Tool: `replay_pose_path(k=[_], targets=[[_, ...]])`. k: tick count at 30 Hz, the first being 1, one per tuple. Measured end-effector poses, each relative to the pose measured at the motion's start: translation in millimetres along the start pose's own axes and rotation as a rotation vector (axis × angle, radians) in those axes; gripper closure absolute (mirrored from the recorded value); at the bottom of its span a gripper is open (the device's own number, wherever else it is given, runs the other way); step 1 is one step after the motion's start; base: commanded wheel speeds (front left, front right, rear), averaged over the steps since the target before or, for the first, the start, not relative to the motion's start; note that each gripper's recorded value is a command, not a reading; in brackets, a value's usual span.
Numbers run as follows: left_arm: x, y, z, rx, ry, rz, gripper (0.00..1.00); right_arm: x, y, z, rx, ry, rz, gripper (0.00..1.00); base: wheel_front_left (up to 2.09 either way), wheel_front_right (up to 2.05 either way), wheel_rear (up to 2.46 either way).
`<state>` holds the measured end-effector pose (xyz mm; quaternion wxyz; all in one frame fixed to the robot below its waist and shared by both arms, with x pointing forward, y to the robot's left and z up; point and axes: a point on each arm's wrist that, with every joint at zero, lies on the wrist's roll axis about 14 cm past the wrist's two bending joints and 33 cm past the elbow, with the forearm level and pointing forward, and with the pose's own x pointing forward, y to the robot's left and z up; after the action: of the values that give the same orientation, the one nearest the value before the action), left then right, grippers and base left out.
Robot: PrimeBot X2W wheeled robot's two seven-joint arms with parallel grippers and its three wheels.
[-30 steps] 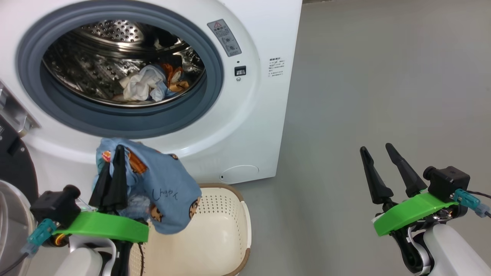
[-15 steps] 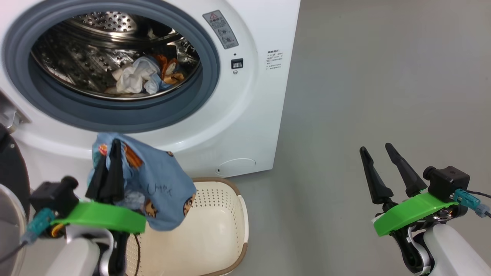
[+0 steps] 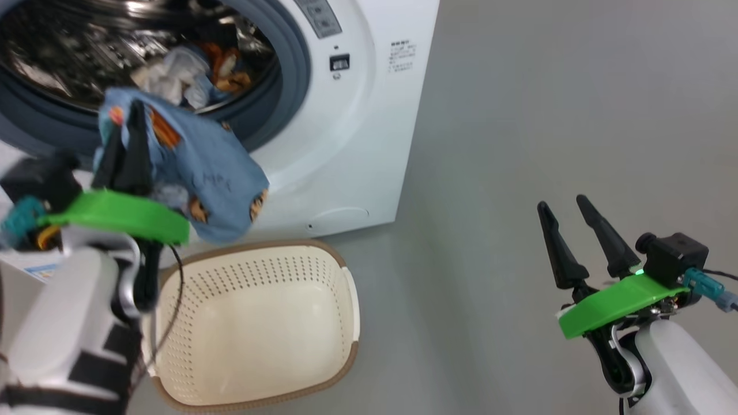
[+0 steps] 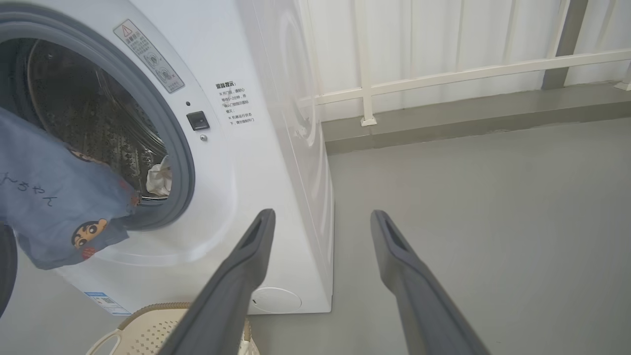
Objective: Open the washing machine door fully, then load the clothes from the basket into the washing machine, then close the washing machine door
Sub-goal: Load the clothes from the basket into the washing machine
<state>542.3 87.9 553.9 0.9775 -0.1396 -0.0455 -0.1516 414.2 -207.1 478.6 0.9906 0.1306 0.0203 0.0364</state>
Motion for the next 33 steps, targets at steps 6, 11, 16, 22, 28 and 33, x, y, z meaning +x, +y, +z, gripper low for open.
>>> replay_pose_path(k=[6, 11, 16, 22, 28, 33], targets=[[42, 18, -20, 0.016, 0.056, 0.022, 1.0, 11, -8, -7, -0.004, 0.015, -0.022, 0.0, 0.0, 0.0, 0.0], [80, 27, -33, 0.031, 0.085, 0.023, 1.0, 17, -19, -18, -0.002, 0.037, -0.054, 0.0, 0.0, 0.0, 0.0], [108, 40, -64, 0.04, 0.169, 0.042, 1.0, 25, -26, -29, 0.006, 0.056, -0.082, 0.0, 0.0, 0.0, 0.0], [135, 53, -101, 0.049, 0.237, 0.062, 1.0, 29, -36, -48, -0.001, 0.096, -0.118, 0.0, 0.0, 0.0, 0.0], [167, 61, -118, 0.062, 0.24, 0.064, 1.0, 26, -51, -67, -0.004, 0.143, -0.169, 0.0, 0.0, 0.0, 0.0], [196, 58, -116, 0.073, 0.171, 0.05, 1.0, 20, -62, -78, -0.01, 0.176, -0.21, 0.0, 0.0, 0.0, 0.0]])
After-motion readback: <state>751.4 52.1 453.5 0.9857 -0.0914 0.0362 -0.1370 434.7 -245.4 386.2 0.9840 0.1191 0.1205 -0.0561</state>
